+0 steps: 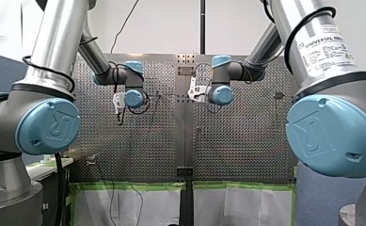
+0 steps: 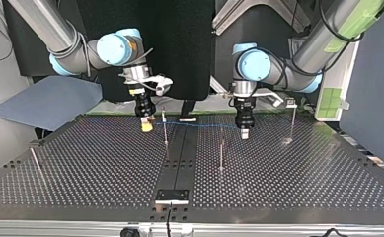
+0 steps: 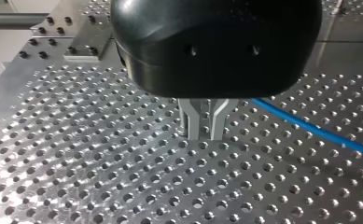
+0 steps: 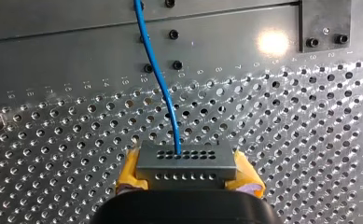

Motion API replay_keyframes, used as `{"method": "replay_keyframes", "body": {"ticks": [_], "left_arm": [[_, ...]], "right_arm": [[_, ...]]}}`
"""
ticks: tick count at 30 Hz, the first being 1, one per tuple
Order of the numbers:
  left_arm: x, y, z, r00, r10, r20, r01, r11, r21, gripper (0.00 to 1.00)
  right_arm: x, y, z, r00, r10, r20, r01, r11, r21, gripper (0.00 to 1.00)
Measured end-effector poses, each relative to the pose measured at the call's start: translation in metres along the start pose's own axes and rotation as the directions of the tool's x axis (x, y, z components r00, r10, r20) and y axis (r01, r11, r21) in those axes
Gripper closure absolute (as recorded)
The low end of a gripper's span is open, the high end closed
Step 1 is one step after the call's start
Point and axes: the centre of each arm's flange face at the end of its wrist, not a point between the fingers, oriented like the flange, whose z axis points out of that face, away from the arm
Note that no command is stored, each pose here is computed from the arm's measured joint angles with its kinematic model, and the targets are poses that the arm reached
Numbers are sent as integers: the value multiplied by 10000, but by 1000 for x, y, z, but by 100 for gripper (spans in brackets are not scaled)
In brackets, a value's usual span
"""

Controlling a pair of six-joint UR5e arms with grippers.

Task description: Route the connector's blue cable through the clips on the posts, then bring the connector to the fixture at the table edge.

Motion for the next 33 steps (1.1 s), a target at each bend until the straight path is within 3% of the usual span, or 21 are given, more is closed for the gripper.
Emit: {"method": "replay_keyframes", "body": {"ticks": [17, 33], "left_arm": [[-21, 0, 26, 9994, -70, 334, 68, 10000, 53, 84], [-11, 8, 52, 9998, -161, 81, 159, 9995, 284, 84]], "right_arm": [[0, 5, 4, 9999, 7, -100, -8, 10000, -62, 100], [-9, 22, 17, 10000, -30, 15, 30, 9998, -196, 100]]}}
